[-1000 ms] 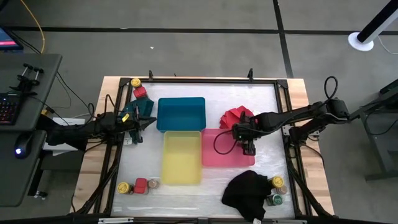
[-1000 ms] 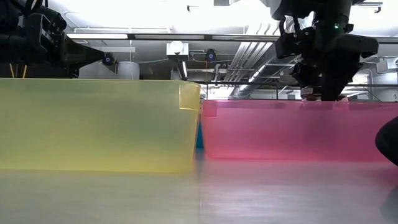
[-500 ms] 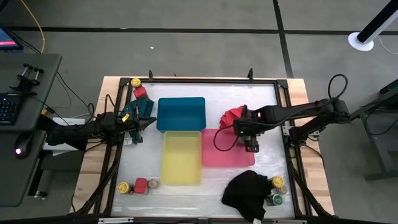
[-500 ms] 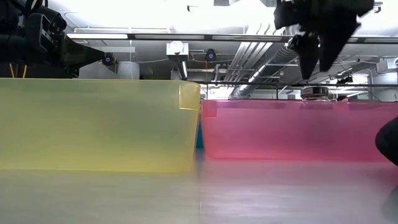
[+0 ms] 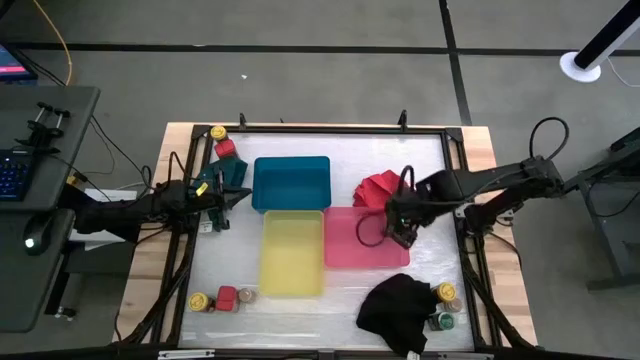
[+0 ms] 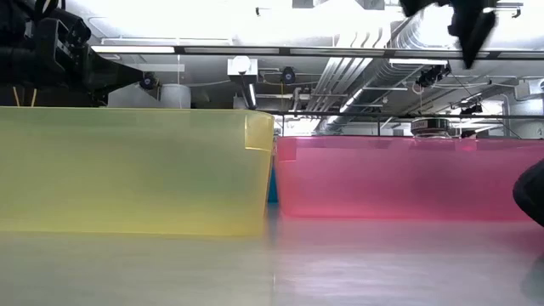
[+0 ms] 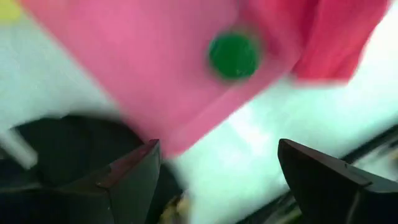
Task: Sort spices by type
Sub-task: Put the yellow spice bottle into the blue bin
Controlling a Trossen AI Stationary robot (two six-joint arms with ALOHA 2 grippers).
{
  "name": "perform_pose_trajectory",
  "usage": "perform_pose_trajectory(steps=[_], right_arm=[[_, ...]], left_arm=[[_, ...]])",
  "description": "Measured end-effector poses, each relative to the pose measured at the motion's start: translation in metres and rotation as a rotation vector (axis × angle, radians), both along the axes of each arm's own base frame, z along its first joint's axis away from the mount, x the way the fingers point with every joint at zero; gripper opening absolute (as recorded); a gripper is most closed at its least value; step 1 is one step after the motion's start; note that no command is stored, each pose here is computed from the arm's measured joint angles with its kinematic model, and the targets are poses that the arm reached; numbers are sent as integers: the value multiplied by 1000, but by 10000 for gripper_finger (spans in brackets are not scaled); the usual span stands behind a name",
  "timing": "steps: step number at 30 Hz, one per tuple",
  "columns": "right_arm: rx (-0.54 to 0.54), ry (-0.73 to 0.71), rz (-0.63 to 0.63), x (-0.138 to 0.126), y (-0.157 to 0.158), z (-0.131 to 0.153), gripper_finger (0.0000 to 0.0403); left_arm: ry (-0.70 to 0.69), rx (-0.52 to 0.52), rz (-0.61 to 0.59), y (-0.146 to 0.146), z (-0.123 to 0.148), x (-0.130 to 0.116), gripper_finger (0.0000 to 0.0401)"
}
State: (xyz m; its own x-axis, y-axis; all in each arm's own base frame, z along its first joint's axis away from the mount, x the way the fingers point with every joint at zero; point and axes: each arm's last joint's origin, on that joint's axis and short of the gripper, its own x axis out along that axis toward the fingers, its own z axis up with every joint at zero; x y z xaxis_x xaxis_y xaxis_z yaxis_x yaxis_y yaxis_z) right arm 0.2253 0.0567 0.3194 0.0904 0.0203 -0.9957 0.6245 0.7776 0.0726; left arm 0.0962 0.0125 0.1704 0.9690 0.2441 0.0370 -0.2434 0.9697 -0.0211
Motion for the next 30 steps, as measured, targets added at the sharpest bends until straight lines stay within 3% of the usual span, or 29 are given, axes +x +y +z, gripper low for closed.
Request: perform_pose_trajectory(steps=[4, 8, 17, 21, 30], right_arm=[[134, 140, -144, -14, 30, -17, 319], [199, 275, -280, -30, 57, -32, 319], [206, 336, -442, -48, 88, -49, 319], [179, 376, -440, -57, 94, -65, 319], [188, 337, -305, -67, 105, -90, 319]], left_arm=[[0, 0, 0, 0, 0, 0, 0], [0, 0, 0, 0, 0, 0, 0], [0, 0, 0, 0, 0, 0, 0], [0, 0, 0, 0, 0, 0, 0], [0, 0, 0, 0, 0, 0, 0]])
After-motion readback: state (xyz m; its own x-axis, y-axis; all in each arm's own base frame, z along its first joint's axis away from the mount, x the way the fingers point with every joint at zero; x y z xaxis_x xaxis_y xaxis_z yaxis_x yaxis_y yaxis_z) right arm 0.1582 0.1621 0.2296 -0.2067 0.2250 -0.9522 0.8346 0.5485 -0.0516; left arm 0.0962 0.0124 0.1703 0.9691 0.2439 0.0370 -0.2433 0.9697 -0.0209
